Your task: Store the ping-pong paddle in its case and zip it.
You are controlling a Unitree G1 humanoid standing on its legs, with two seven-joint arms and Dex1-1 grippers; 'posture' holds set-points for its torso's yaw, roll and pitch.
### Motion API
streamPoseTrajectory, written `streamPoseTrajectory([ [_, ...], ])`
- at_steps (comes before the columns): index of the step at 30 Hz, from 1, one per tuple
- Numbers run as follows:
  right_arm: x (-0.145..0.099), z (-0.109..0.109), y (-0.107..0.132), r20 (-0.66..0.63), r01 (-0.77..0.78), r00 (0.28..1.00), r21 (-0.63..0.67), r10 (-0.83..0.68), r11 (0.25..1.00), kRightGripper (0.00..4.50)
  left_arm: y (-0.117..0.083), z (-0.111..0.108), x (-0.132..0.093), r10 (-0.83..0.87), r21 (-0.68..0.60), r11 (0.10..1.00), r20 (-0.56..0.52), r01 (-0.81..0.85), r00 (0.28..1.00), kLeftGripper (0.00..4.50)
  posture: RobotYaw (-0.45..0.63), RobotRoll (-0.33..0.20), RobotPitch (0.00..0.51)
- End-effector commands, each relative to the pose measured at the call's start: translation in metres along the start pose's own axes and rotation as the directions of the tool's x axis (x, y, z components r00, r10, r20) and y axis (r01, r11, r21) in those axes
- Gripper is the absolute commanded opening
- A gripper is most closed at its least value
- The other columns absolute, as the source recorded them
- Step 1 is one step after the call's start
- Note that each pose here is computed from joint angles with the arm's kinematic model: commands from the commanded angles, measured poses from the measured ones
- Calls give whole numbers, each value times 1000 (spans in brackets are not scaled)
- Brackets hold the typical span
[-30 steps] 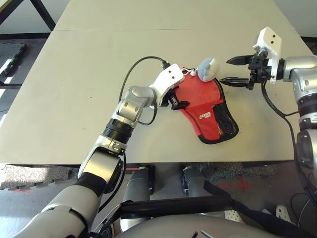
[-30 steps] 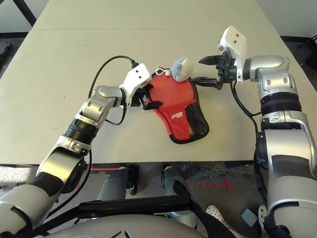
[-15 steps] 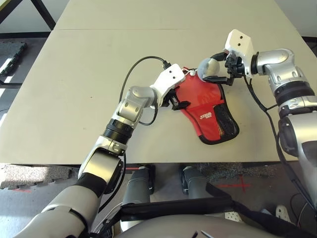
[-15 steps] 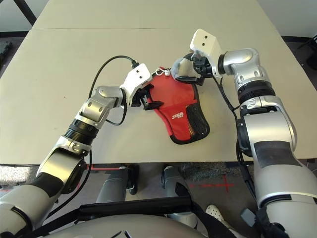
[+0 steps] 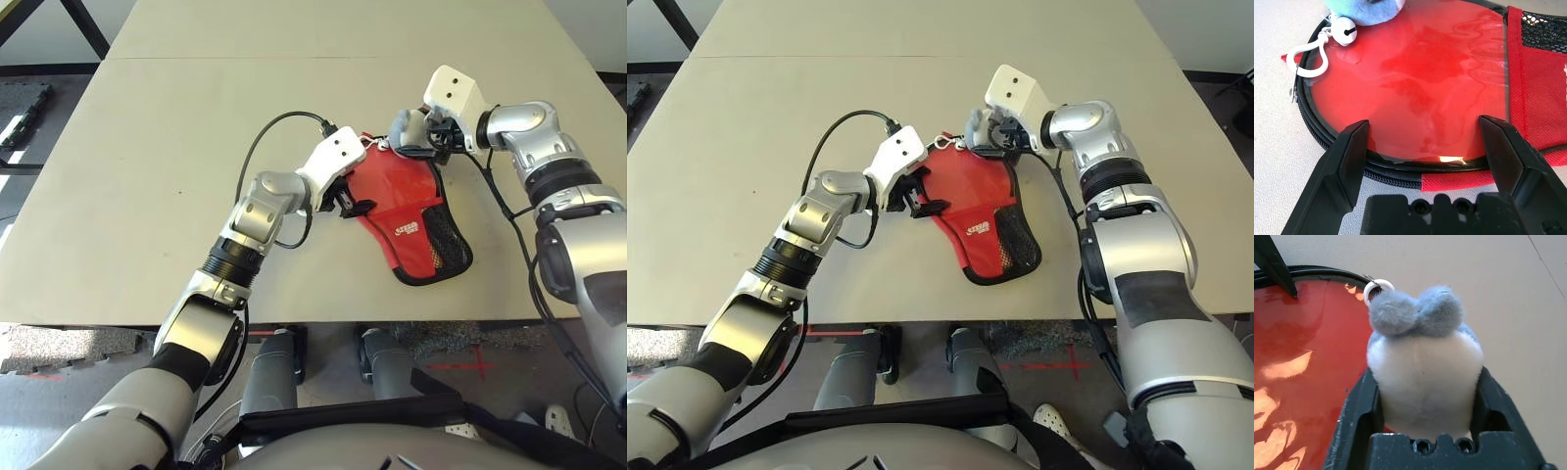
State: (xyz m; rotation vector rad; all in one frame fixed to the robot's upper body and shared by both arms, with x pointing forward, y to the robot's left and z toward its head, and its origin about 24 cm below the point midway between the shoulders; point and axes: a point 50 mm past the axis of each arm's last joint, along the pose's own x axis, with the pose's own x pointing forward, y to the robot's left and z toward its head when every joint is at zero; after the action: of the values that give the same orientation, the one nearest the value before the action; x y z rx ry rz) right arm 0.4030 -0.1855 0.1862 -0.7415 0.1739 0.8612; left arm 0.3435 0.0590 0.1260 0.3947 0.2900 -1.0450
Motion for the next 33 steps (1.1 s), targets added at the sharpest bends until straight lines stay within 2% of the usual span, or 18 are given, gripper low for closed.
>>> streamPoseTrajectory([
  [1,0,-11,3,-30,13,999,31,-12,999,1492,-11,-30,7,-48,-65,997,-123,40,991,4500,-31,0,253],
  [4,-5,-14,-1,-33,61,998,45,-59,997,697,-13,-31,8,-54,-60,997,-127,47,990,4500,-31,0,253],
  [7,-12,-17,-7,-45,105,994,55,-102,993,238,-15,-32,9,-61,-53,997,-134,54,989,4500,-30,0,253],
  [20,-53,-37,-27,-127,222,969,74,-212,972,230,-21,-38,12,-103,-53,994,-175,95,979,4500,-48,0,248],
  [29,-76,-45,-36,-180,240,959,89,-221,967,224,-23,-39,15,-120,-61,992,-181,111,976,4500,-60,0,245],
  [33,-86,-51,-35,-219,202,959,91,-178,975,223,-24,-40,16,-121,-68,992,-183,110,976,4500,-62,0,245],
])
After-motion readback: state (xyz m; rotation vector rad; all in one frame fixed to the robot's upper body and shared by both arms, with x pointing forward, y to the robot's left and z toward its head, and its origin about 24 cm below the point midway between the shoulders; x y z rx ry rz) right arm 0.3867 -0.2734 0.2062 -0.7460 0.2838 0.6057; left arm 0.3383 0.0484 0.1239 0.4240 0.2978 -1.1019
